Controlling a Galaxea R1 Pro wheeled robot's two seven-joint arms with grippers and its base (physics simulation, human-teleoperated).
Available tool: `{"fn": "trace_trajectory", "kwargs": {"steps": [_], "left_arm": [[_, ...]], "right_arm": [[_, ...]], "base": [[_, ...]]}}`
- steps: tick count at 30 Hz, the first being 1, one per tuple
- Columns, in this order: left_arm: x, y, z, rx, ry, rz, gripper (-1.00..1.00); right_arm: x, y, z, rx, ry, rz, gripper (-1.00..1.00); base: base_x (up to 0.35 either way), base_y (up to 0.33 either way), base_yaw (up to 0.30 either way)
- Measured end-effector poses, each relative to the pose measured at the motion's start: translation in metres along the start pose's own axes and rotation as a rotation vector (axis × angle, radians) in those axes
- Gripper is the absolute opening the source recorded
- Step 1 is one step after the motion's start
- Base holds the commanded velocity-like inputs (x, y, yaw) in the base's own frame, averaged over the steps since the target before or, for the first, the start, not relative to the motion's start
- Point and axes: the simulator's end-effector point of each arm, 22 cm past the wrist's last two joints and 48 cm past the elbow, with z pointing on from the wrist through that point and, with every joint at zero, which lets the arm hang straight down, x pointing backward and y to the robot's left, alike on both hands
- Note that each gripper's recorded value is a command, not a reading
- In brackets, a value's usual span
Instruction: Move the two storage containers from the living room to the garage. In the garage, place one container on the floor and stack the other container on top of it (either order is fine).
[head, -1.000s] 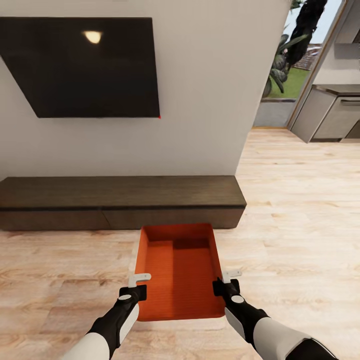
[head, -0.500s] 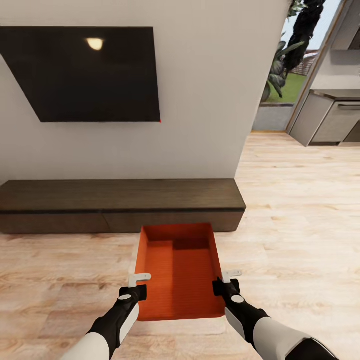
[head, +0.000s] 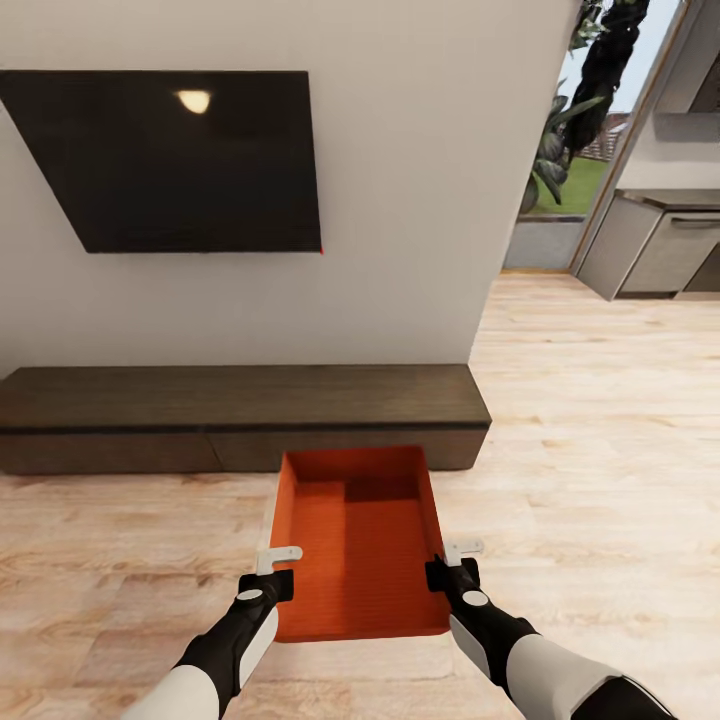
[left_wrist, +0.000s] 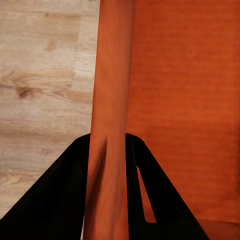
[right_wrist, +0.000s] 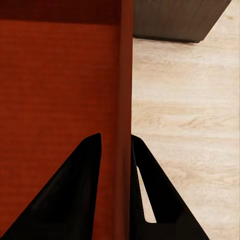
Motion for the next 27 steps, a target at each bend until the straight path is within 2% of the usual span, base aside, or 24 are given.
{"fn": "trace_trajectory", "kwargs": {"steps": [27], "left_arm": [[-0.023,-0.001,-0.011,0.003,-0.048,-0.006,-1.00]], "right_arm": [[-0.025,-0.003,-0.008,0.004,-0.049,-0.001,-1.00]], "base": [[0.000,0.000,-0.058]]}}
